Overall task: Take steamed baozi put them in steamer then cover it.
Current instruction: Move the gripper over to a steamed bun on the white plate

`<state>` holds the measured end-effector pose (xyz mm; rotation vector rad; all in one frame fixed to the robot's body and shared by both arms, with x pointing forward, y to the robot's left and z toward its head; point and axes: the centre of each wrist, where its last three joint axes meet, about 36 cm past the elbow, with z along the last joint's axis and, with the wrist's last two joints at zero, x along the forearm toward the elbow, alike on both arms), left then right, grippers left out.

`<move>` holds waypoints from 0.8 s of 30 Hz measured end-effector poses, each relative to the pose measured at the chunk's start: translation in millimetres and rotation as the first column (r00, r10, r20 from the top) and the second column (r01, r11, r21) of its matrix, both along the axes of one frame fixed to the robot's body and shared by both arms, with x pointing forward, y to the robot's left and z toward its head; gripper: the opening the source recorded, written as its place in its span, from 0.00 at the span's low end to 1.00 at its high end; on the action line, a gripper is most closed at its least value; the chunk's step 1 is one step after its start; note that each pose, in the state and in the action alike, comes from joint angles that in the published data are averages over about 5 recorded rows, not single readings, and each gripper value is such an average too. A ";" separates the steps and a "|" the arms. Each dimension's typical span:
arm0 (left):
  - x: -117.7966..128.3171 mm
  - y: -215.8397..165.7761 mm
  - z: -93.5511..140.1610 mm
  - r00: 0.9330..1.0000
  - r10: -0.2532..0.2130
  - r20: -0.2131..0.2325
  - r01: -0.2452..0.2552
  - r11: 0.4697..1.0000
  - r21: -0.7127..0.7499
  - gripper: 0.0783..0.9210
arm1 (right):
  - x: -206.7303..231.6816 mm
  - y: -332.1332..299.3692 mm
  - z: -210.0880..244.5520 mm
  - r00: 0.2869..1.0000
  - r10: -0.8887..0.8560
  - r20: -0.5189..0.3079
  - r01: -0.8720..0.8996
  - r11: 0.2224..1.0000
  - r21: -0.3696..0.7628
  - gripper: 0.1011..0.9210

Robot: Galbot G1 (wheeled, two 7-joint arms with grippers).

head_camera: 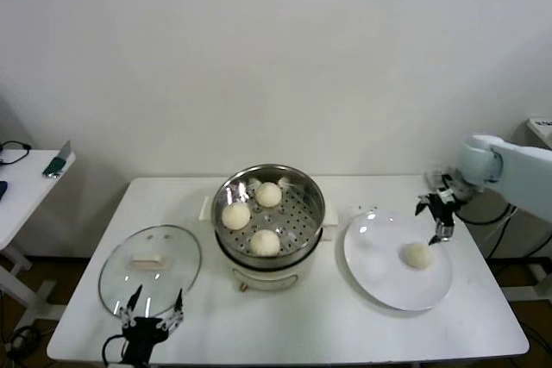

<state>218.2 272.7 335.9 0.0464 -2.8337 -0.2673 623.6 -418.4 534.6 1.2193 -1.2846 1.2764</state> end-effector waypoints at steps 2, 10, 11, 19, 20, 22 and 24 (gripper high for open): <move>-0.9 -0.2 -0.6 1.000 -0.001 -0.003 0.001 1.000 0.000 0.88 | -3.4 -2.8 -13.4 1.000 -0.015 -0.008 0.015 1.000 -0.004 0.88; -2.7 -0.2 -2.5 1.000 -0.002 -0.008 0.002 1.000 0.000 0.88 | -11.2 -8.6 -51.6 0.998 -0.060 -0.023 0.060 0.998 -0.008 0.88; -2.8 -0.3 -2.7 1.000 -0.002 -0.009 0.002 1.000 0.000 0.88 | -11.4 -8.2 -54.3 0.998 -0.063 -0.022 0.063 0.998 -0.007 0.88; -3.8 -1.5 -1.8 1.000 -0.005 -0.007 0.005 1.000 0.000 0.88 | -11.7 -5.5 -65.7 0.998 -0.064 -0.010 0.064 0.998 -0.009 0.78; -3.9 -1.6 -1.6 1.000 -0.005 -0.007 0.005 1.000 0.000 0.88 | -12.4 -5.6 -66.7 0.998 -0.065 -0.011 0.065 0.998 -0.009 0.76; -4.2 -1.8 -1.1 1.000 -0.006 -0.006 0.006 1.000 0.001 0.88 | -13.8 -5.7 -68.7 0.998 -0.067 -0.014 0.066 0.998 -0.009 0.73; -4.3 -2.0 -0.7 1.000 -0.007 -0.006 0.007 1.000 0.001 0.88 | -14.9 -5.7 -70.0 0.998 -0.067 -0.015 0.067 0.998 -0.009 0.69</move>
